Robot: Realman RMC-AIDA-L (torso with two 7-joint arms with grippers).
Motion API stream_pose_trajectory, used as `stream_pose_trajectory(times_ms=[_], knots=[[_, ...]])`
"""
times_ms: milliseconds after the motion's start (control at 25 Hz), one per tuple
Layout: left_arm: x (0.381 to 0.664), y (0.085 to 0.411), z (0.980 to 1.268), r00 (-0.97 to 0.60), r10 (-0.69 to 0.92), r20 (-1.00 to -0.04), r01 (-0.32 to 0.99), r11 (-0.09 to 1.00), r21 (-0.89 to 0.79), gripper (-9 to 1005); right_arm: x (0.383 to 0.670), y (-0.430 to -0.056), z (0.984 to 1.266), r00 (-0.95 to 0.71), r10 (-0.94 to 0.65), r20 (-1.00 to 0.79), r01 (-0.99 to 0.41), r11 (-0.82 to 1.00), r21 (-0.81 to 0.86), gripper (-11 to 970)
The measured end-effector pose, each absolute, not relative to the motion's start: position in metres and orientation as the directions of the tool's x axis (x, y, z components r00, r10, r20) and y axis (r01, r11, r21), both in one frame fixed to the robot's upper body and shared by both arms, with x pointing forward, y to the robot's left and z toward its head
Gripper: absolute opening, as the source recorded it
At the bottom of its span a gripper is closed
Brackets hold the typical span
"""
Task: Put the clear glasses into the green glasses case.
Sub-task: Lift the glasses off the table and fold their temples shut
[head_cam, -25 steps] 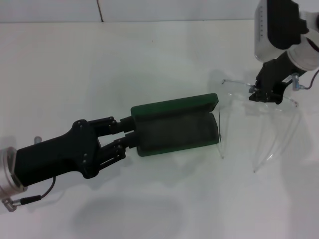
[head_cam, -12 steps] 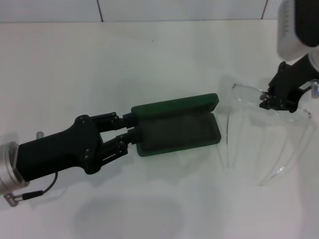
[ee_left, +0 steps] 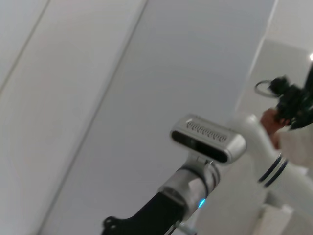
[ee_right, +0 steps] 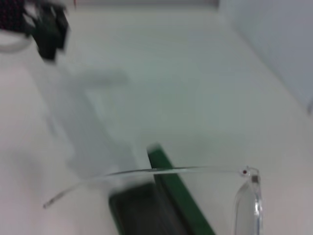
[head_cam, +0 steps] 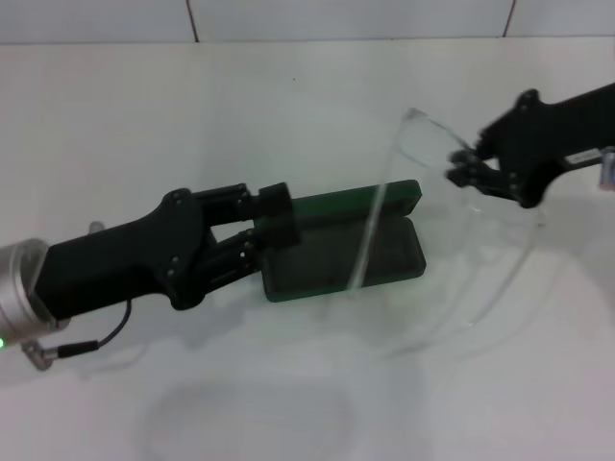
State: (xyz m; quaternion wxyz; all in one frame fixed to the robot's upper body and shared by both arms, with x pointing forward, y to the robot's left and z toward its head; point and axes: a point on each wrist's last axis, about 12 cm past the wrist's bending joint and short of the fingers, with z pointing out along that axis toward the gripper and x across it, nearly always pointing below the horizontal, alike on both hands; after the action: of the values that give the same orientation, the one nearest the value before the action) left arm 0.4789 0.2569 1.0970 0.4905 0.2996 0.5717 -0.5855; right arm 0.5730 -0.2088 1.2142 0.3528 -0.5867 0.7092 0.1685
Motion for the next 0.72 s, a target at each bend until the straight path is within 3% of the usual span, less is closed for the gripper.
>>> stream_pose_trajectory(times_ms=[360, 720], knots=[[0.485, 0.244, 1.111, -0.329, -0.256, -0.909, 0.938, 0.024, -0.346, 260, 0.560, -0.171, 1.199, 0.105, -0.573, -0.813, -0.958, 0.161, -0.237, 118], [0.486, 0.237, 1.113, -0.328, -0.277, -0.903, 0.940, -0.001, -0.341, 102, 0.556, -0.154, 1.198, 0.168, -0.364, -0.916, -0.974, 0.082, -0.211, 118]])
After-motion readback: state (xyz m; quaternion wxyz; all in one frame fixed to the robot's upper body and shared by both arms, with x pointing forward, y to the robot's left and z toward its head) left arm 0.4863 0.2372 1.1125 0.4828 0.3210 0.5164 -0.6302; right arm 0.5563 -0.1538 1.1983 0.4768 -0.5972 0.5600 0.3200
